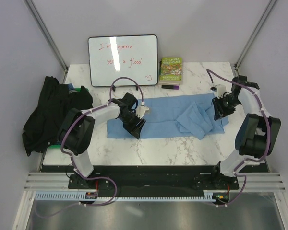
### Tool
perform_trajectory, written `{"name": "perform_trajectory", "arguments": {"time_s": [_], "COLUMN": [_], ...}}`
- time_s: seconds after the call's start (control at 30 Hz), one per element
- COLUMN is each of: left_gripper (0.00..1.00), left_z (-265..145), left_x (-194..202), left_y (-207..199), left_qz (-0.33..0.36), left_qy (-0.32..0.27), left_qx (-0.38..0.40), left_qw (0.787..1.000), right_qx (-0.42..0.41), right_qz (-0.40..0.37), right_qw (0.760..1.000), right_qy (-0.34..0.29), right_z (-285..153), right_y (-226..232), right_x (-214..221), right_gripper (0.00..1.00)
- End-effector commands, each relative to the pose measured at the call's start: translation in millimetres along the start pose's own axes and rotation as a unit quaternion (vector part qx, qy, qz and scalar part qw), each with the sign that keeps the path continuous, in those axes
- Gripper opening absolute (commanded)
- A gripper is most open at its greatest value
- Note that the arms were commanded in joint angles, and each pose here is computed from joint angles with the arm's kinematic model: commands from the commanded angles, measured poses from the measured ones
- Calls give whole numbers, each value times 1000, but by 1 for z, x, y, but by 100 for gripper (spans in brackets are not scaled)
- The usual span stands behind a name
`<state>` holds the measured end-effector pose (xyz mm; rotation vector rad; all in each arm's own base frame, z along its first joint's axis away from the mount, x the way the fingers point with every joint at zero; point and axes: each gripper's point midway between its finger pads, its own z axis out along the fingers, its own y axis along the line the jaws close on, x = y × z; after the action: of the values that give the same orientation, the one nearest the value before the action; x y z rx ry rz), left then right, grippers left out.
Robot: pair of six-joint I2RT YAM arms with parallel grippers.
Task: Fold and stack the long sleeve shirts
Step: Fold the shirt
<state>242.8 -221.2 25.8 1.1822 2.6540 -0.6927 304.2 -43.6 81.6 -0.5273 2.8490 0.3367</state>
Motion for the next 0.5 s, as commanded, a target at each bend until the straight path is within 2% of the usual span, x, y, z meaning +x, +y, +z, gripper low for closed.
{"name": "perform_trajectory", "arguments": {"time_s": [0.0, 0.17, 0.27, 0.33, 0.47], "left_gripper": [59, 64, 65, 66, 66], "left_z": [-26, -49, -57, -59, -60], "left_x": [-26, -44, -49, -49, -48], "left_y": [-21, -41, -44, -44, -45], "left_qz": [4, 49, 65, 70, 71], "left_qy": [-59, -114, -127, -130, -131], "left_qx": [36, 62, 61, 59, 57], "left_qw": [998, 990, 988, 987, 987], "right_qx": [-62, -89, -81, -67, -64], "right_qz": [-60, -96, -107, -103, -90], "right_qw": [995, 991, 991, 992, 994], "right_qy": [-58, -31, -24, -27, -9], "right_z": [-45, -30, -16, -7, 14], "right_y": [46, 77, 82, 77, 66], "right_x": [-10, -2, -7, -15, -22], "right_gripper": [42, 49, 53, 57, 57]}}
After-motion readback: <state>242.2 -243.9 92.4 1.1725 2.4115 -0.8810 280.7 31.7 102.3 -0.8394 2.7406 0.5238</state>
